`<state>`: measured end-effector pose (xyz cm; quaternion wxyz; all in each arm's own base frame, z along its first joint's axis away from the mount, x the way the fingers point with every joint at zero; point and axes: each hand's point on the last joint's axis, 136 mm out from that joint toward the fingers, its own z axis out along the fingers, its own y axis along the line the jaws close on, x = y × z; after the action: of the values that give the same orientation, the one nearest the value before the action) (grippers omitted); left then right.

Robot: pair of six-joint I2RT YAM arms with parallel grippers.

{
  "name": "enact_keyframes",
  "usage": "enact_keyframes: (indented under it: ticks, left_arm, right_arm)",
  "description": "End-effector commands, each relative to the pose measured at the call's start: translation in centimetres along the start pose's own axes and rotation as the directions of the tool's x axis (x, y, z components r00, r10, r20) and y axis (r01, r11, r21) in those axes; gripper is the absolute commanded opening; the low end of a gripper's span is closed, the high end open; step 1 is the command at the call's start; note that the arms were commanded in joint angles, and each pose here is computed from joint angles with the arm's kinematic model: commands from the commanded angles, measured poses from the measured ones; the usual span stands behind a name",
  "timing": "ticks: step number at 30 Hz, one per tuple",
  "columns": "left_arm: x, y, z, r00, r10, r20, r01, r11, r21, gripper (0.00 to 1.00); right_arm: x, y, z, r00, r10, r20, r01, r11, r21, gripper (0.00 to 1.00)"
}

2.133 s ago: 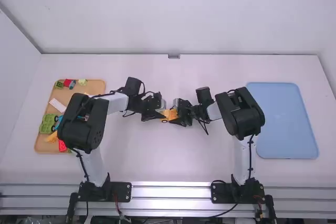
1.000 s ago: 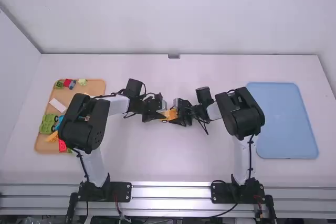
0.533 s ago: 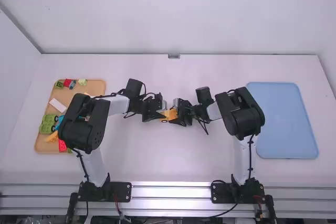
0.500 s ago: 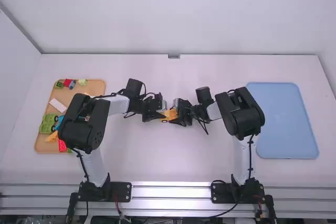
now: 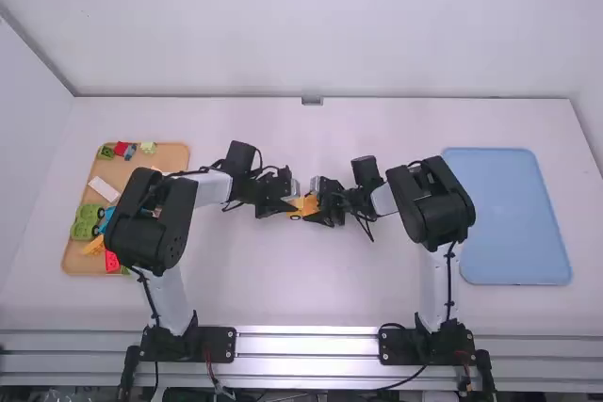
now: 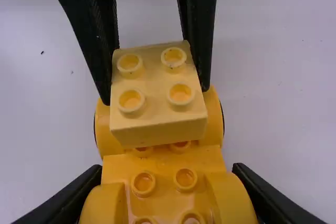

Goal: Assemble lego blocks to make yellow taxi

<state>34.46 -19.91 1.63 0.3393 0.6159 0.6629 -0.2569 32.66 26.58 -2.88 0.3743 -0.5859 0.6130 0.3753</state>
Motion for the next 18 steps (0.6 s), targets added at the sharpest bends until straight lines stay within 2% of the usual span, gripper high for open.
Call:
enact_keyframes:
  ticks: [1, 2, 3, 7, 10, 13, 18]
  left_arm:
    - [0.3, -0.8, 0.5, 1.0, -0.012, -0.007, 0.013, 1.0, 0.025, 0.16]
    - [0.2, -0.8, 0.5, 1.0, -0.012, -0.006, 0.013, 1.0, 0.025, 0.2]
    - [0.2, -0.9, 0.5, 1.0, -0.013, -0.002, 0.013, 0.999, 0.03, 0.3]
    - [0.1, -0.9, 0.5, 1.0, -0.012, 0.001, 0.012, 1.0, 0.028, 0.47]
    - [0.1, -0.9, 0.5, 1.0, -0.011, 0.0, 0.011, 1.0, 0.028, 0.5]
    - [0.1, -0.9, 0.5, 1.0, -0.011, 0.001, 0.011, 1.0, 0.028, 0.57]
    - [-1.0, -0.8, 0.2, 0.997, 0.043, 0.07, -0.045, 0.998, 0.035, 0.61]
  right_arm:
    - [0.8, 0.0, 0.3, 0.999, 0.032, -0.025, -0.032, 0.999, 0.003, 0.61]
    - [0.8, 0.0, 0.3, 0.999, 0.032, -0.024, -0.032, 0.999, 0.002, 0.62]
    - [0.8, 0.0, 0.3, 0.999, 0.032, -0.024, -0.032, 0.999, 0.002, 0.62]
    - [0.8, 0.0, 0.3, 0.999, 0.032, -0.024, -0.032, 0.999, 0.002, 0.62]
    - [0.8, 0.0, 0.3, 0.999, 0.032, -0.024, -0.032, 0.999, 0.002, 0.62]
    - [0.8, 0.0, 0.3, 0.999, 0.032, -0.024, -0.032, 0.999, 0.002, 0.62]
    - [0.9, 0.0, 0.3, 0.999, 0.032, -0.026, -0.032, 0.999, 0.005, 0.62]
